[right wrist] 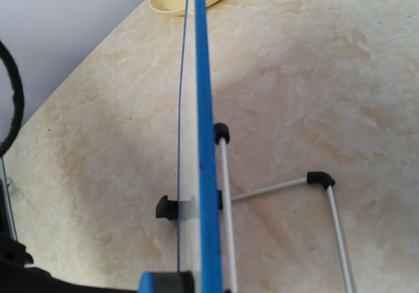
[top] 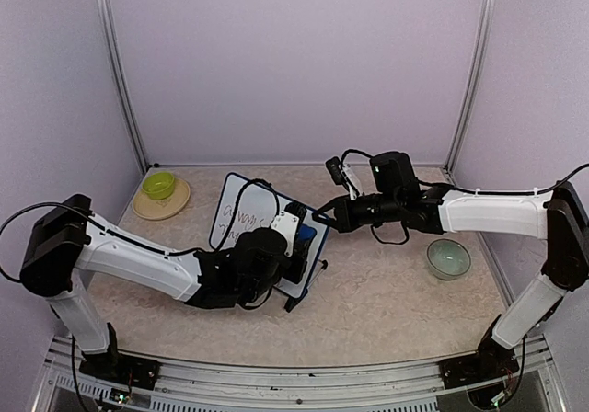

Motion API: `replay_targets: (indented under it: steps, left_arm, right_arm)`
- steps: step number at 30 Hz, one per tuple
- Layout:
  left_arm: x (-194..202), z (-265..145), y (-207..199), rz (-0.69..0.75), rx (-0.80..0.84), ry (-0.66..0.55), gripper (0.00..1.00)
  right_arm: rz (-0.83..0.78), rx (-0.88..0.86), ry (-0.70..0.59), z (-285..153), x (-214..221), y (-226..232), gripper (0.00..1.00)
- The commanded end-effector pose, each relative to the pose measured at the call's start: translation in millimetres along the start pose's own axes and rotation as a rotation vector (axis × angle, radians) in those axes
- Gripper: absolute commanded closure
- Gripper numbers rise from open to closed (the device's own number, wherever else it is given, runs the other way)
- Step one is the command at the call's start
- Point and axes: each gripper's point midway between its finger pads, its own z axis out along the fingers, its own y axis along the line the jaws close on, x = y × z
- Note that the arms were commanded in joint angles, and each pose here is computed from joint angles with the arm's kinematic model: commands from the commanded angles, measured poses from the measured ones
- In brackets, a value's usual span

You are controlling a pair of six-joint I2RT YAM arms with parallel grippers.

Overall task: Erase the whiteboard
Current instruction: Erase the center of the whiteboard.

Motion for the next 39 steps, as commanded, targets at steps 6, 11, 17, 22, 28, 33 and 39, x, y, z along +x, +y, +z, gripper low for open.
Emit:
replay_targets:
  steps: [6,11,17,22,28,33,39]
  left_arm:
    - [-20.8,-4.1,64.3,-0.046,-0.126,-0.040,0.82]
    - [-12.5,-13.3,93.7,-0.059,-0.180,-0.028,0.82]
    - [-5.1,-23.3,123.1,-0.077,-0.231,-0.022,0.82]
    - [1.6,-27.3,148.5,-0.089,-0.278,-0.013,0.83]
    - [15.0,-26.1,176.9,-0.125,-0.319,0.009,0.83]
    - [13.5,-25.2,182.8,-0.126,-0.293,-0.001,0.82]
    - [18.5,-21.8,191.4,-0.160,-0.210,-0.012,0.82]
  right_arm:
    - [-0.022,-0.034,0.078,-8.9,22.7,11.9,1.00]
    - [-0.036,-0.028,0.074,-18.7,19.6,9.7,1.00]
    - [-0.050,-0.018,0.082,-32.6,21.1,6.0,1.00]
    - [-0.059,-0.004,0.089,-46.8,27.2,-0.4,1.00]
    - [-0.066,-0.021,0.108,-51.2,35.0,-2.7,1.00]
    - [-0.071,-0.029,0.128,-47.0,40.0,-4.6,1.00]
    - [-0.086,-0.027,0.127,-46.6,38.4,-4.5,1.00]
